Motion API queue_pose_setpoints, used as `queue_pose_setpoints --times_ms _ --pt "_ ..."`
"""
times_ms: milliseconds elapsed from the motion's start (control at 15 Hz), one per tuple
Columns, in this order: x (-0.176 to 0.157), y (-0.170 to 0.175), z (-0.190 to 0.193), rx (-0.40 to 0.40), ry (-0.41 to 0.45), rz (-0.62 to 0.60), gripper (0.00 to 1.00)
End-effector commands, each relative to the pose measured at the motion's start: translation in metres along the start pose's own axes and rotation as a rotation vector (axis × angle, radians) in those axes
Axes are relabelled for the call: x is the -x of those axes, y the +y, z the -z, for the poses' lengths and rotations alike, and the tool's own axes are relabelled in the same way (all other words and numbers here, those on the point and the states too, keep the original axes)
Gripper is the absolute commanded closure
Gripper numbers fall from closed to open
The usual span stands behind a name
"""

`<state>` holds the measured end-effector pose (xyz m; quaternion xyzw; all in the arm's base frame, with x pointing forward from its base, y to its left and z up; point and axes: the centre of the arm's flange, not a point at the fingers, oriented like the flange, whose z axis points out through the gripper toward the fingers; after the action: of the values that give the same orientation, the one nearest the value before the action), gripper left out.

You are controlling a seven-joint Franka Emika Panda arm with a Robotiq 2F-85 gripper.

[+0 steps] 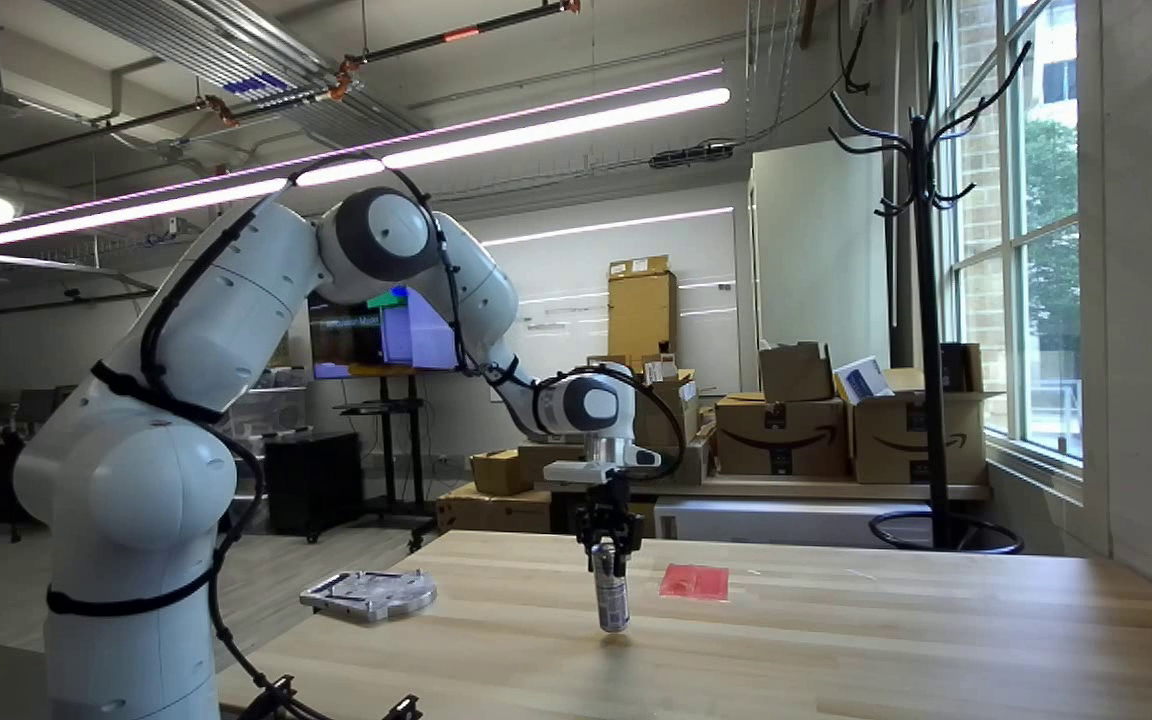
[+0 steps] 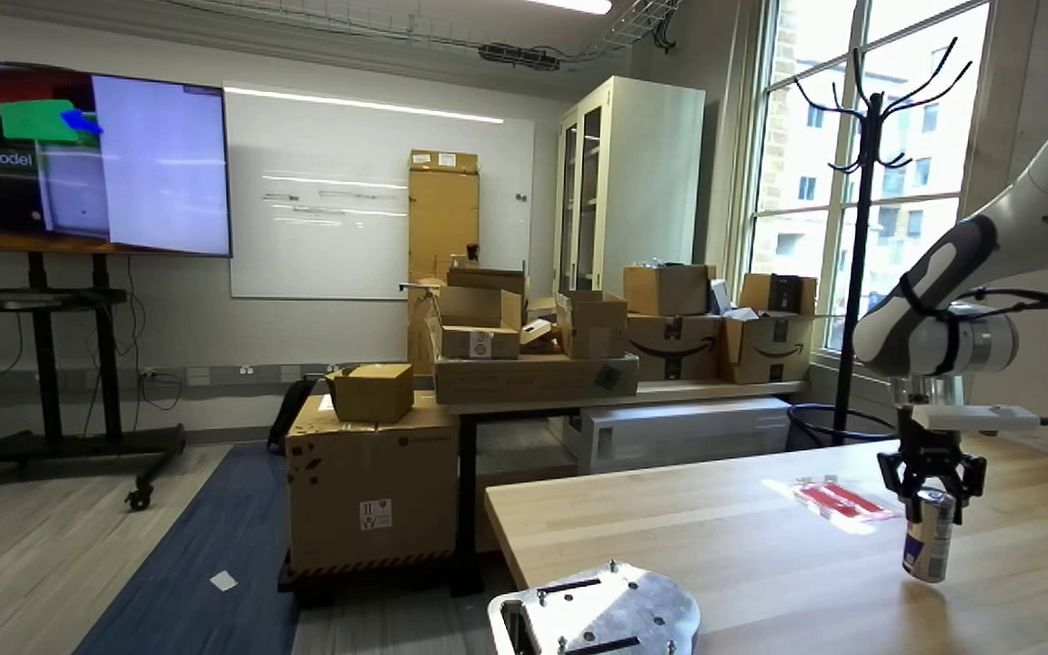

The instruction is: Pick up the red bull can and put it on the metal plate

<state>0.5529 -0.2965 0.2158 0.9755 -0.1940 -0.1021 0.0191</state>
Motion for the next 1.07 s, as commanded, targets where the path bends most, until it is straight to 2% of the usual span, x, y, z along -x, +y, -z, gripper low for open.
queue_pose_setpoints --times_ms 0,267,400,667,1000 --pt "0.028 -0.008 0.054 0.006 0.053 0.057 0.67" --pt "0.04 -0.033 0.104 0.019 0.113 0.115 0.67" --pt "0.046 -0.06 0.126 0.025 0.141 0.163 0.67" --pt "0.063 -0.13 0.165 0.048 0.194 0.287 0.67" --pt "0.089 -0.232 0.194 0.124 0.225 0.483 0.67"
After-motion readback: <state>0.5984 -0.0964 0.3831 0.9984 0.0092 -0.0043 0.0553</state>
